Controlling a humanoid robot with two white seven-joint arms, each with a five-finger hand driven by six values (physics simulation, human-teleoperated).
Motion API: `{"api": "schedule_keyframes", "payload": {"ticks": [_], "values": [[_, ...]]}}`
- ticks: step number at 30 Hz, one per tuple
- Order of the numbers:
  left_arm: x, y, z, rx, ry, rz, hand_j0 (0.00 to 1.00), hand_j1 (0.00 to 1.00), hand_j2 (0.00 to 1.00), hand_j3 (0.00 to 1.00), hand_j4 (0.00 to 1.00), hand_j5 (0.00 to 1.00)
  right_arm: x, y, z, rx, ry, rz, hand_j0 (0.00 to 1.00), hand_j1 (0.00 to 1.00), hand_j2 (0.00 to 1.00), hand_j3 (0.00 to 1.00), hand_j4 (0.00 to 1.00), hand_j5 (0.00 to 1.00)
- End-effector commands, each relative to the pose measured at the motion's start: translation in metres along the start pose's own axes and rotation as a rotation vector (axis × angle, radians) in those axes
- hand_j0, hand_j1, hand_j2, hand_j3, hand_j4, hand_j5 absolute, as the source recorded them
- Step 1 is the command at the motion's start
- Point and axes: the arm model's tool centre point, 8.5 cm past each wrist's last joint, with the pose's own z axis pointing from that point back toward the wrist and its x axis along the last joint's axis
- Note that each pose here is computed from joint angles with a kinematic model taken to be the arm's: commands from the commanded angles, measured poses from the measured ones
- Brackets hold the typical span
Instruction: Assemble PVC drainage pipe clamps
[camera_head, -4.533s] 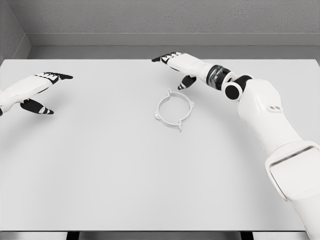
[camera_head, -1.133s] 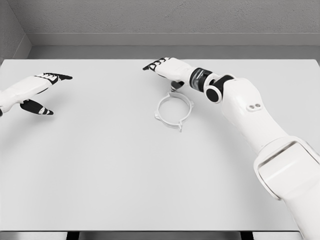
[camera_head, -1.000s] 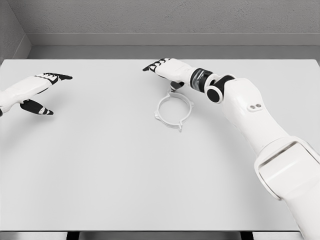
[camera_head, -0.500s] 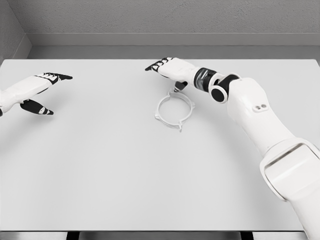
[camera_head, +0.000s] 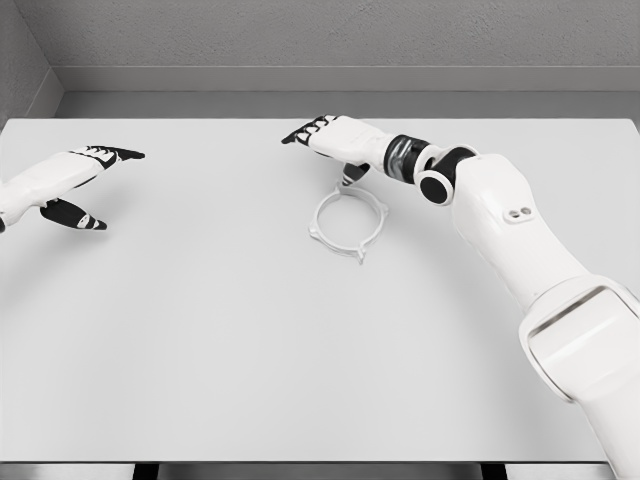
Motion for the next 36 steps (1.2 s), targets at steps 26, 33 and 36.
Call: {"api": "schedule_keyframes", "payload": {"ticks": [26,33,36], "values": [[-0.001,0.001,0.001,0.005,0.001,0.005,1.0,1.0,1.0,1.0,1.0,1.0,-0.019,0.014,0.021,0.03,-0.003,-0.008,1.0,1.0,1.0,1.0,1.0,1.0],[-0.001,0.001,0.001,0.005,0.001,0.005,1.0,1.0,1.0,1.0,1.0,1.0,-0.012,0.009,0.02,0.024,-0.04,0.008,1.0,1.0,1.0,1.0,1.0,1.0],[-0.001,0.001,0.001,0.004,0.002,0.004,1.0,1.0,1.0,1.0,1.0,1.0,-0.012,0.009,0.02,0.022,-0.04,0.006,1.0,1.0,1.0,1.0,1.0,1.0]]}}
